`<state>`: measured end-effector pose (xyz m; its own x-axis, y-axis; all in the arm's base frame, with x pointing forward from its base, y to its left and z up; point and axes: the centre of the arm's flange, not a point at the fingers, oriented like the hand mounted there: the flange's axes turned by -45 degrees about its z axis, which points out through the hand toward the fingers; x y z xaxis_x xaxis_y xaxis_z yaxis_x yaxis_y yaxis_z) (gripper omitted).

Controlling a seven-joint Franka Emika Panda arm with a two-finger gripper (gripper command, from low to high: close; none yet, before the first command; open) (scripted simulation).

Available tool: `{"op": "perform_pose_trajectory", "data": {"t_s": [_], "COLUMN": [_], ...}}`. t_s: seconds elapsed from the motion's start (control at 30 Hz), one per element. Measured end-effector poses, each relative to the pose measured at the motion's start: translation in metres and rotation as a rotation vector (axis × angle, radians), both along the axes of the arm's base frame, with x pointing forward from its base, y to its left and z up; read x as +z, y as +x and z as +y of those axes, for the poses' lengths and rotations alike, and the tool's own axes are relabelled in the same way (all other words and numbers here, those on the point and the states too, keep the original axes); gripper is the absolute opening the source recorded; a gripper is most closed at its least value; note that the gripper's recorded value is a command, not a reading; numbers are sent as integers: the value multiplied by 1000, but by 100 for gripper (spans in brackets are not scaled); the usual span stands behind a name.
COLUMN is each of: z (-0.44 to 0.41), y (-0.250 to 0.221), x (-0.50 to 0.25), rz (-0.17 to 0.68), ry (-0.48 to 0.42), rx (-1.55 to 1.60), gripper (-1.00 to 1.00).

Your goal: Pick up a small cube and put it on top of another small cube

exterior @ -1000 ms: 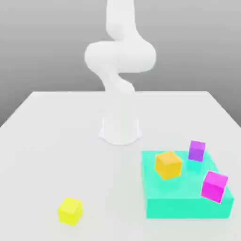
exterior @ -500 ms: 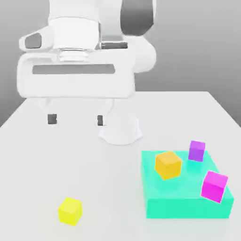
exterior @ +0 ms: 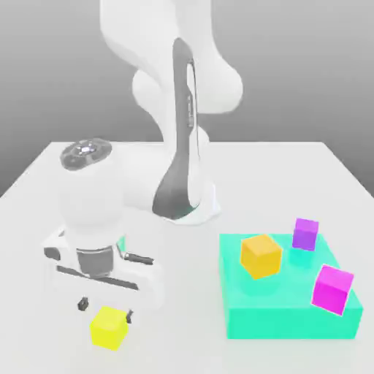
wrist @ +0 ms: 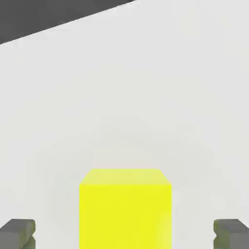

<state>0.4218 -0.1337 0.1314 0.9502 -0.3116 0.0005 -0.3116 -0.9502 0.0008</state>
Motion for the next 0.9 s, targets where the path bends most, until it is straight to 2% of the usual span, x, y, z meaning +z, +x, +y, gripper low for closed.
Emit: {"op": "perform_pose_trajectory", "data": {"t_s": [0.23, 0.43, 0.63, 0.9], "z": [0, 7, 126, 233], "y": [0, 0, -4, -61], "x": [-2, 59, 114, 173], "rz": [1, -1, -6, -3], "ry": [0, 5, 40, 30], "rx": [0, 19, 362, 768], "gripper": [-100, -100, -100, -100]}}
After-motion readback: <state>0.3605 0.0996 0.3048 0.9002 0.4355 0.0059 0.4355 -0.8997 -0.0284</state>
